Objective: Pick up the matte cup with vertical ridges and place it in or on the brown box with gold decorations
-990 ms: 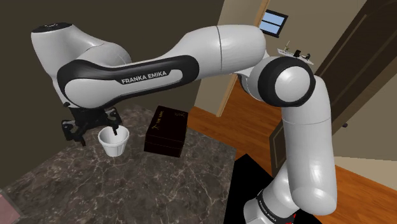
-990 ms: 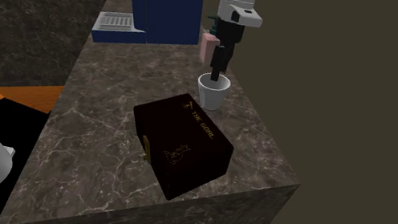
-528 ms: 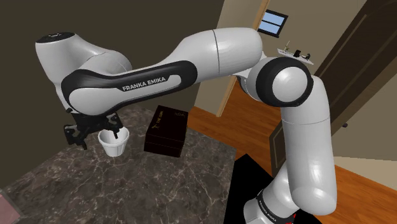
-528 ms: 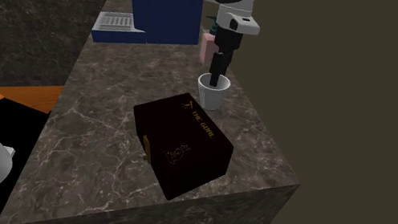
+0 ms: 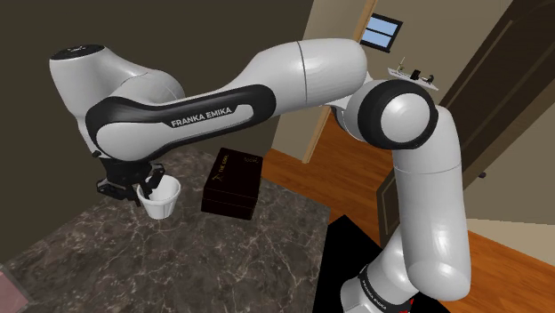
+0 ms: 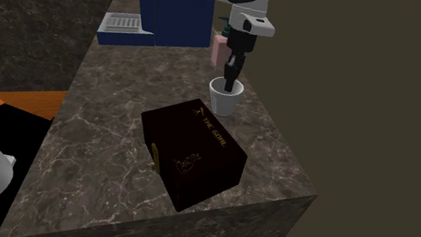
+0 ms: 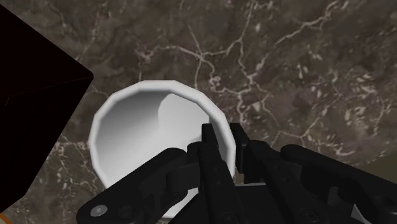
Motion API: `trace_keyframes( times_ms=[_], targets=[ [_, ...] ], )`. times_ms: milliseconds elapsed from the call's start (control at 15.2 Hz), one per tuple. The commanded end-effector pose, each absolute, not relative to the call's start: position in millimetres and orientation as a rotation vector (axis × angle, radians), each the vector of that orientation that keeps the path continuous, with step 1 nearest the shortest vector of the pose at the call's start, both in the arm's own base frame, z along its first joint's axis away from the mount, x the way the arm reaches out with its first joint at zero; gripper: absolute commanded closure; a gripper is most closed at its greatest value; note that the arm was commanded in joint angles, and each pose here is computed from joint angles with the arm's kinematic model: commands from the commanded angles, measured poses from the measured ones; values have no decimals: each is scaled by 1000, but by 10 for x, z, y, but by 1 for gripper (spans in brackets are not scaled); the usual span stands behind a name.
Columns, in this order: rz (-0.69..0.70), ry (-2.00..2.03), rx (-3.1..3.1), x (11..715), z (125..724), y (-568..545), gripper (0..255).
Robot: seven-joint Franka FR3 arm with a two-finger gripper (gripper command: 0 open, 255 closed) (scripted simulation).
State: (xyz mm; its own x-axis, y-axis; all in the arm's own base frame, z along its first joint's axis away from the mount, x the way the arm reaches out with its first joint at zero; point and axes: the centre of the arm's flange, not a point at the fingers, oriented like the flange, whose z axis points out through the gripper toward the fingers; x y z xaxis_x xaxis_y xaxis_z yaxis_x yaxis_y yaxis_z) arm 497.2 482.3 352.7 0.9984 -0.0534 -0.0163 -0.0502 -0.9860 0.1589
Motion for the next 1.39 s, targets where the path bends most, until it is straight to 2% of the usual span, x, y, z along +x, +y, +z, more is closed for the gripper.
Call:
trace_keyframes(
  times_ms=[0, 264, 1320],
  targets=[
    [-32, -78, 2981, 4973, 3521, 4821, 255],
    [-32, -78, 2981, 4972, 3521, 4821, 255],
    [-32, -78, 2981, 4972, 4365, 4821, 255]
  ],
)
